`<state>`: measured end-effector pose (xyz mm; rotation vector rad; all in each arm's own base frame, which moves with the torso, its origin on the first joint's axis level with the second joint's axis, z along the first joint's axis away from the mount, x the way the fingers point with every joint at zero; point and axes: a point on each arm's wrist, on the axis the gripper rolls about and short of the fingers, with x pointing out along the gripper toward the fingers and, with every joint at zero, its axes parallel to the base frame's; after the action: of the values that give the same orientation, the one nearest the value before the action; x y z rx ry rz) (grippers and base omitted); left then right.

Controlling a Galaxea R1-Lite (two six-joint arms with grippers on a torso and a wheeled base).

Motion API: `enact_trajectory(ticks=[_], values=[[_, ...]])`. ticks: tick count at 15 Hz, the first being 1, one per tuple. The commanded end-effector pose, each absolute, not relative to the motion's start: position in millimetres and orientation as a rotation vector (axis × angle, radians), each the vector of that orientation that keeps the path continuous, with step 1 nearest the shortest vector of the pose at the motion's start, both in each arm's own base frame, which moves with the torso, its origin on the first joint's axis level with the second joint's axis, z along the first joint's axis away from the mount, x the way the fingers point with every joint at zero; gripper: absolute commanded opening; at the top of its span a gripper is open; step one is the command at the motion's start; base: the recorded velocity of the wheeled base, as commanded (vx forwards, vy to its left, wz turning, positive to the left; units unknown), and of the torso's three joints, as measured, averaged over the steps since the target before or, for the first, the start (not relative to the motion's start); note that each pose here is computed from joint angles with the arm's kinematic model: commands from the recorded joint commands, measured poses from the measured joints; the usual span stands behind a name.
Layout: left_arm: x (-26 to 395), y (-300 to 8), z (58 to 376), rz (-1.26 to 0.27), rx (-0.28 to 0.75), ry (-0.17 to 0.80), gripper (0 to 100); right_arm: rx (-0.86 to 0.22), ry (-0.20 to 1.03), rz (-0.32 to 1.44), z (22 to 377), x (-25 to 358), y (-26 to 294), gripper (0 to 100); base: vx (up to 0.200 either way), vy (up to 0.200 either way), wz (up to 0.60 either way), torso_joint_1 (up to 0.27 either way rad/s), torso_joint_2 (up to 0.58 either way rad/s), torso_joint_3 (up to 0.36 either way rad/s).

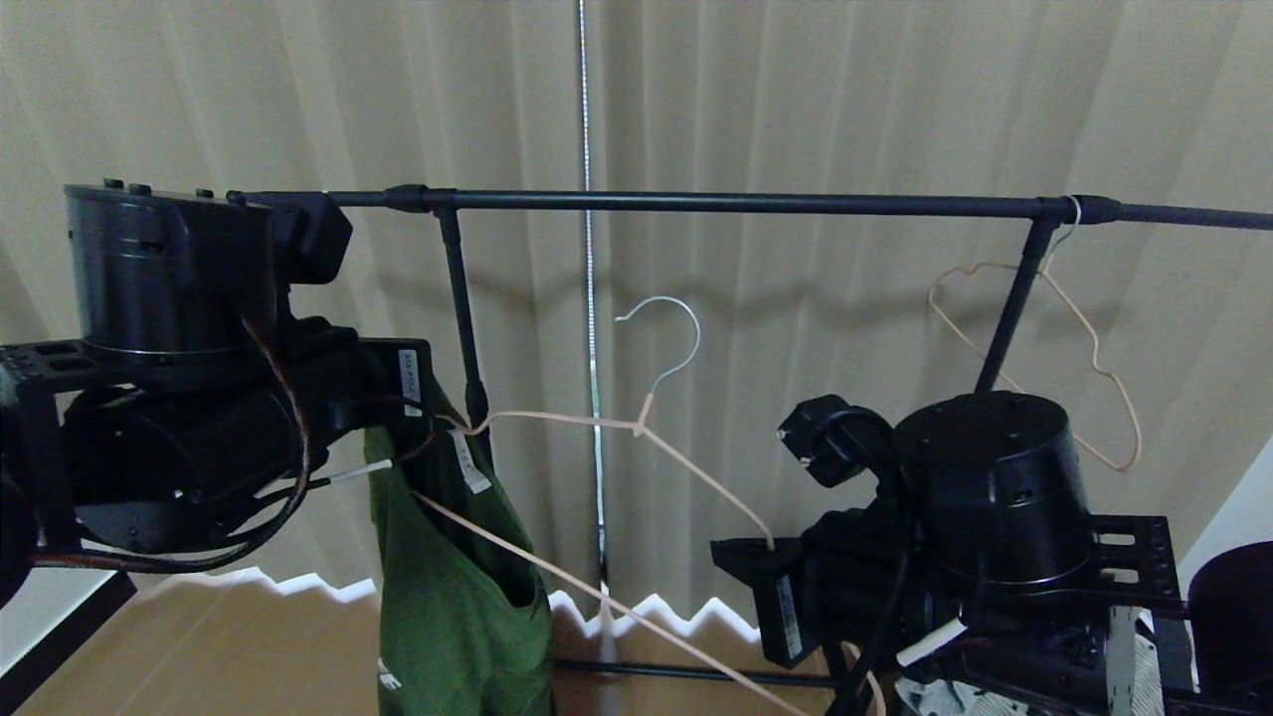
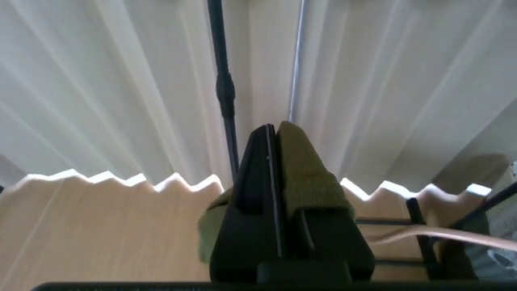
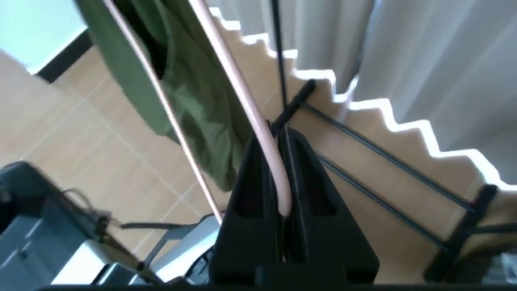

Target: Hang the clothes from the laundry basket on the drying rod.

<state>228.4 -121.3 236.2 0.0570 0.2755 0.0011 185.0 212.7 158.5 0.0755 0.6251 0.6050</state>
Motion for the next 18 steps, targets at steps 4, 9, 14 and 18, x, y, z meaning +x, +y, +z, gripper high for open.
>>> enact_trajectory(ticks=[4,9,14,18], values=[[228.9,-115.5,242.1,0.055,0.119,0.305,0,0.065,0.609,0.493,170.3,205.3,206.3,0,0.000,0.000,0.00,0.000,0.00,0.000],[224.8,-120.8,240.5,0.035,0.139,0.359,0,0.067,0.579,0.417,168.3,231.2,221.3,0,0.000,0.000,0.00,0.000,0.00,0.000],[225.8,-135.9,245.2,-0.041,0.089,0.346,0,0.050,0.585,0.470,166.5,219.1,233.5,0,0.000,0.000,0.00,0.000,0.00,0.000],[220.2,-148.9,246.0,-0.188,0.076,0.351,0,0.039,0.595,0.506,162.0,215.3,247.4,0,0.000,0.000,0.00,0.000,0.00,0.000]])
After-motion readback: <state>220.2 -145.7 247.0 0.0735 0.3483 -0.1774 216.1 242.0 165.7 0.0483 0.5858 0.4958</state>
